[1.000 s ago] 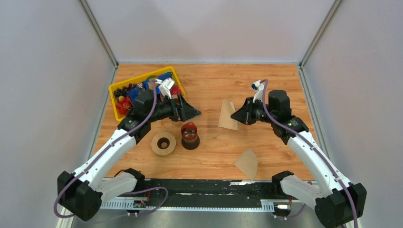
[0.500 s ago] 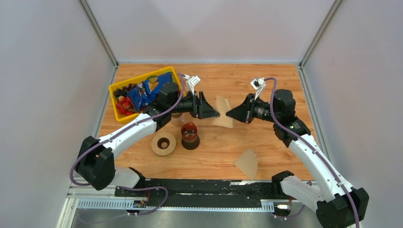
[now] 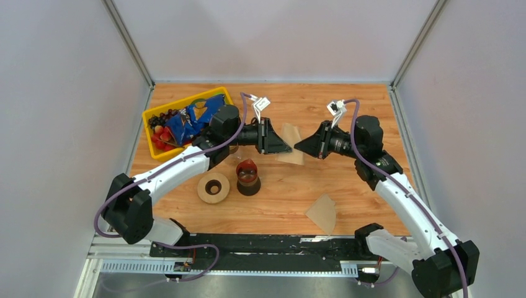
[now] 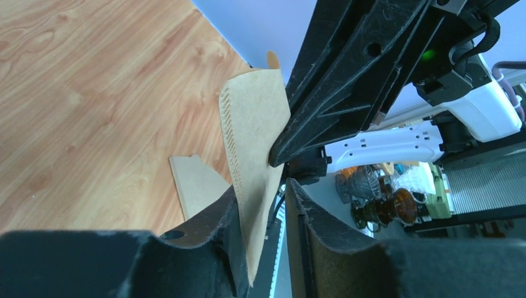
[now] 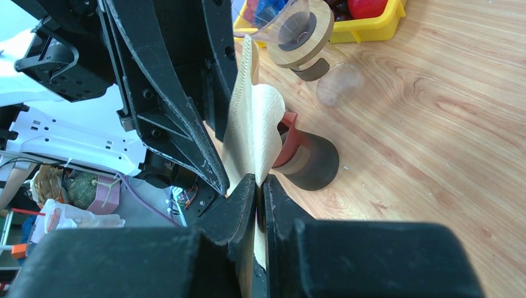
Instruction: Place the coffee filter in the dripper
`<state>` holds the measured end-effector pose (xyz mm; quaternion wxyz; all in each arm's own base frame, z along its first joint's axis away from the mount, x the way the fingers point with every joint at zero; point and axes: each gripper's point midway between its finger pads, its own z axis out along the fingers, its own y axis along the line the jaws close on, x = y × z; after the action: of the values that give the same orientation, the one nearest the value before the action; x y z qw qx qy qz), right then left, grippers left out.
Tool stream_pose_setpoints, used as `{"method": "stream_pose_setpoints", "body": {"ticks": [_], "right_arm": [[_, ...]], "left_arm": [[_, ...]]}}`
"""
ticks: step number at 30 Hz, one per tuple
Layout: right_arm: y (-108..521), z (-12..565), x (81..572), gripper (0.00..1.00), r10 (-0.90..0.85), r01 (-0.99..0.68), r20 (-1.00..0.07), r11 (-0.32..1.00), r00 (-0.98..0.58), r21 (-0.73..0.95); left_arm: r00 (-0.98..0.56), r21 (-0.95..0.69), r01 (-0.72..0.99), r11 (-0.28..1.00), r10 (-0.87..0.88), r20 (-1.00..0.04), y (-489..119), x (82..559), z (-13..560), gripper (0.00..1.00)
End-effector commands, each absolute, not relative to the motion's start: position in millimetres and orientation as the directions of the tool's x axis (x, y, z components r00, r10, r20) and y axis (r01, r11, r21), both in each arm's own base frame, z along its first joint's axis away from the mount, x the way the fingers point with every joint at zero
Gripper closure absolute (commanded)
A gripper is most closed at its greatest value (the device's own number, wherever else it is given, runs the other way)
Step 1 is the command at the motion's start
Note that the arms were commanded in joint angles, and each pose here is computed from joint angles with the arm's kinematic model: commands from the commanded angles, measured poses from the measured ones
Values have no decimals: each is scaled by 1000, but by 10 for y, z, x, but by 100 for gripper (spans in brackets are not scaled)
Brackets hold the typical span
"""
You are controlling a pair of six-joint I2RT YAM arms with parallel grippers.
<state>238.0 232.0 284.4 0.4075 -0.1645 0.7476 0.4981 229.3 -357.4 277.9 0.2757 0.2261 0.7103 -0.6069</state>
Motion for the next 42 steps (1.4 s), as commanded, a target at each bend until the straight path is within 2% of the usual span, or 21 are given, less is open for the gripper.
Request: {"method": "stream_pose_setpoints", "body": {"ticks": [1,4,6,7,11,15,21,25,33,42], "right_arm": [[2335,2980,2416,88,198,-666,-789,442,-581,601],[2323,3011,2394,82,200,-674,-797,440,-570,593],[2307,3019,2390,69,204,-675,-802,448,-561,586],[2293,3022,2393,59,208,-673,-805,456,-555,582],[2131,3014,2466,24,243,-626,-823,550,-513,553],[1833,2980,2591,1,278,-515,-847,695,-453,503],[1476,2847,2646,0,246,-377,-877,830,-412,410],[1399,2748,2618,0,177,-379,-896,860,-408,343],[1760,2607,2377,0,33,-610,-889,715,-457,340],[1933,2679,2217,0,4,-713,-894,602,-448,360]], "left_arm": [[-703,-702,705,100,-31,-710,-3650,2265,3022,70],[-695,-694,712,106,-34,-718,-3653,2283,3029,87],[-686,-683,720,126,-24,-727,-3648,2306,3005,98],[-687,-681,717,146,-11,-726,-3640,2315,2982,99],[-554,-535,826,176,89,-828,-3556,2312,2901,100],[-416,-391,907,156,191,-889,-3451,2257,2797,100],[-273,-281,960,13,284,-919,-3353,2030,2733,100],[-217,-238,971,-40,281,-935,-3318,1943,2763,100],[-187,-212,974,-75,257,-948,-3305,1879,2824,100],[-206,-236,966,-103,241,-948,-3328,1835,2848,100]]}}
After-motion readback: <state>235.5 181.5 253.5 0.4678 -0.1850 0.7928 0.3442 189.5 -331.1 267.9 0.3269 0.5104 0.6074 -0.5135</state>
